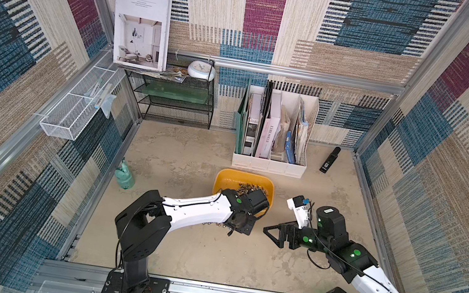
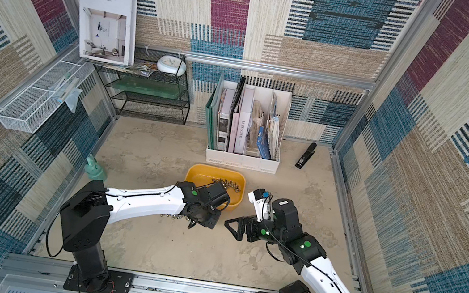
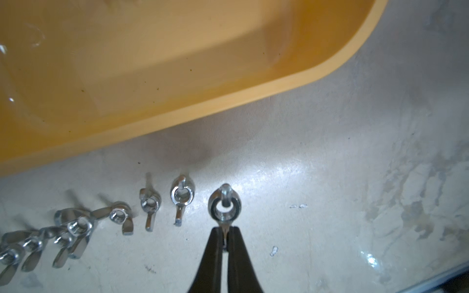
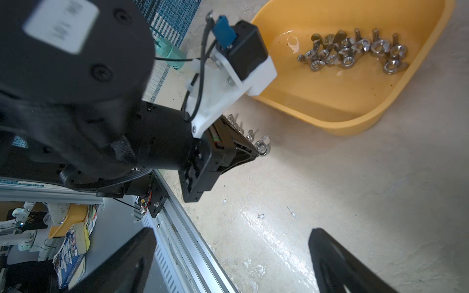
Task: Take out the wing nut from the storage box
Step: Place the wing nut at the center of the board.
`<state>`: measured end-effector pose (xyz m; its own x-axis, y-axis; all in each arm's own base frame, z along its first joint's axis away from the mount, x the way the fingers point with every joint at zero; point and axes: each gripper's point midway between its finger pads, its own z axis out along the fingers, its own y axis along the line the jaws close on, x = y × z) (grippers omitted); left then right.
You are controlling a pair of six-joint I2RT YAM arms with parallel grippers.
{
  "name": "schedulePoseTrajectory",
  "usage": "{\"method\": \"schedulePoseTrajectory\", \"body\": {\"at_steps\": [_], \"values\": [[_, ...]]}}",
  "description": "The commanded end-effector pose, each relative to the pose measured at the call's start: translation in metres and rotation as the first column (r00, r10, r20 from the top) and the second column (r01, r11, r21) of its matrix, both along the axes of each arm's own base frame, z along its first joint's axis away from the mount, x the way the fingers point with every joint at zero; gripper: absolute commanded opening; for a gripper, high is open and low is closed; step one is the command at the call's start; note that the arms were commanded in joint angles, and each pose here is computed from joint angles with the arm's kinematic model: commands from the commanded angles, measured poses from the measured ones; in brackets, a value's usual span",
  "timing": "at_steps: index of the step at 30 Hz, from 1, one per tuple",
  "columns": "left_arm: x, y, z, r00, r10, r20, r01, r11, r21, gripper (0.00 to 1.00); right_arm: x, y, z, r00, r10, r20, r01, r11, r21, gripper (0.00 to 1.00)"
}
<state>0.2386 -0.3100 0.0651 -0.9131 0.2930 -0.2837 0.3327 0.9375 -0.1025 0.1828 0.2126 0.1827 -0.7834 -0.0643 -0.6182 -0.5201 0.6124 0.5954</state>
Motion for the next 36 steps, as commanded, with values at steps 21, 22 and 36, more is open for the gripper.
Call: {"method": "schedulePoseTrajectory", "body": {"at_steps": [21,22,36], "values": [[0.003,0.006,-0.038,1.0,-0.006,-0.018,0.007,0.997,0.082,0.13,-0.002,-0.004,-0.005,1.0,-0.021,-0.012,0.02,1.0,-0.013,0.99],[0.003,0.006,-0.039,1.0,-0.008,-0.021,0.009,0.997,0.079,0.18,-0.002,-0.004,-0.005,1.0,-0.021,-0.01,0.021,1.0,-0.012,0.99],[0.019,0.006,0.012,0.999,0.008,0.052,-0.01,0.999,0.032,0.24,0.006,-0.007,0.002,0.998,-0.057,0.032,0.057,0.998,-0.007,0.99]]}}
